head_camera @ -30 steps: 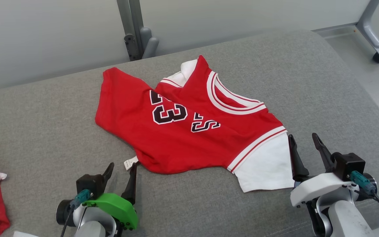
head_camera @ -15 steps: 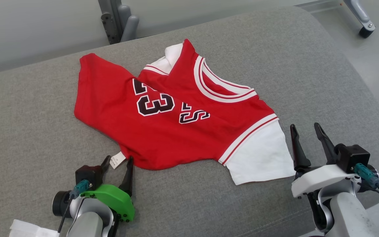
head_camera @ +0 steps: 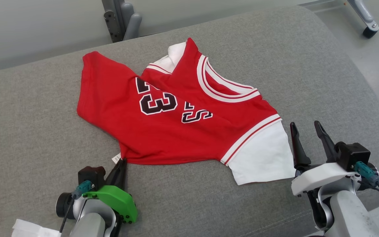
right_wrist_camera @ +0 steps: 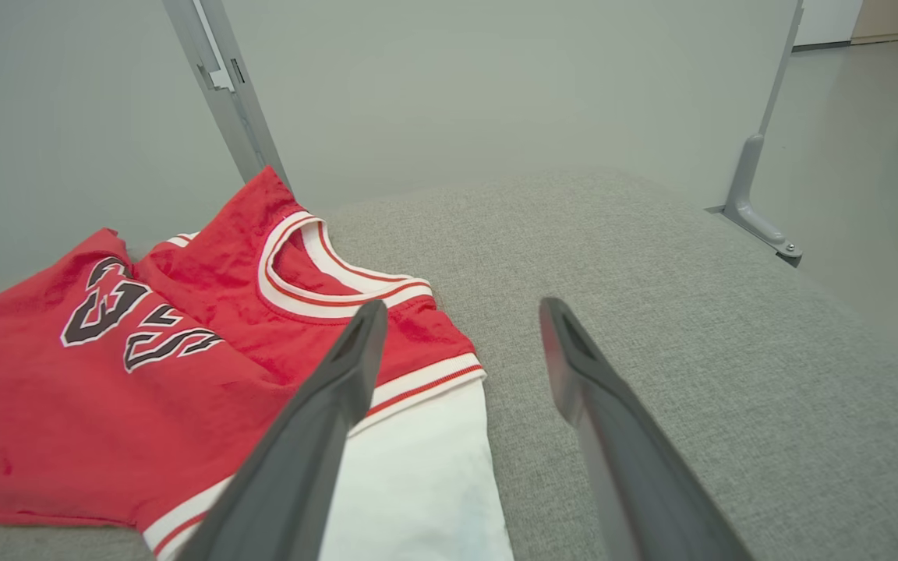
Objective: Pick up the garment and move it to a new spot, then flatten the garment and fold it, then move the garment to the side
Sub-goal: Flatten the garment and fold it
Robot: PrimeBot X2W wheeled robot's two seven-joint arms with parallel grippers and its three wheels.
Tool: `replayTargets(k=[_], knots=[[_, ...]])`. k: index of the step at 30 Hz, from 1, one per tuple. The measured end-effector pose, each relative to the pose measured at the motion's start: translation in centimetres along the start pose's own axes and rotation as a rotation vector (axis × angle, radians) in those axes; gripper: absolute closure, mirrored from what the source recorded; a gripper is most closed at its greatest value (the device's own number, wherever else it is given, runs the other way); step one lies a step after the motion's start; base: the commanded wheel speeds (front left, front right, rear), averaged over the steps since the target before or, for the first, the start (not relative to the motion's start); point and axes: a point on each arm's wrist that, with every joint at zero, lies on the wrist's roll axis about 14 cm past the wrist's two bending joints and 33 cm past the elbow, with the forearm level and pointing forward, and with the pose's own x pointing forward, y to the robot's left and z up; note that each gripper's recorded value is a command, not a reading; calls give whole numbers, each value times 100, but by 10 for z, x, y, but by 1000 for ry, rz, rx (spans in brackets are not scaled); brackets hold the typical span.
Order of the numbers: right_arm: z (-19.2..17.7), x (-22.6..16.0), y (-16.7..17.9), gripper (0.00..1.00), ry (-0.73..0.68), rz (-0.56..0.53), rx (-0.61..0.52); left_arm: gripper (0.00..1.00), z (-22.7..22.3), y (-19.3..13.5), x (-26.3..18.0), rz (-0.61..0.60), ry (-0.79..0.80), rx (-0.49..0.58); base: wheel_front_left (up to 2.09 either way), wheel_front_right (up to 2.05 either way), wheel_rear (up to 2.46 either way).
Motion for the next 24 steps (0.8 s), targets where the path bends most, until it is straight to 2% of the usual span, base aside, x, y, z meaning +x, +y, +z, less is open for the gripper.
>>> replayTargets(k=[12, 20, 24], knots=[[-4, -6, 11, 0, 7, 26, 39, 100, 42, 5, -28, 21, -150, 17, 0, 0, 0], [-6, -3, 41, 0, 10, 107, 77, 100, 103, 21, -69, 92, -363, 102, 0, 0, 0], [-9, -2, 57, 0, 21, 150, 87, 100, 136, 27, -93, 133, -471, 178, 0, 0, 0]])
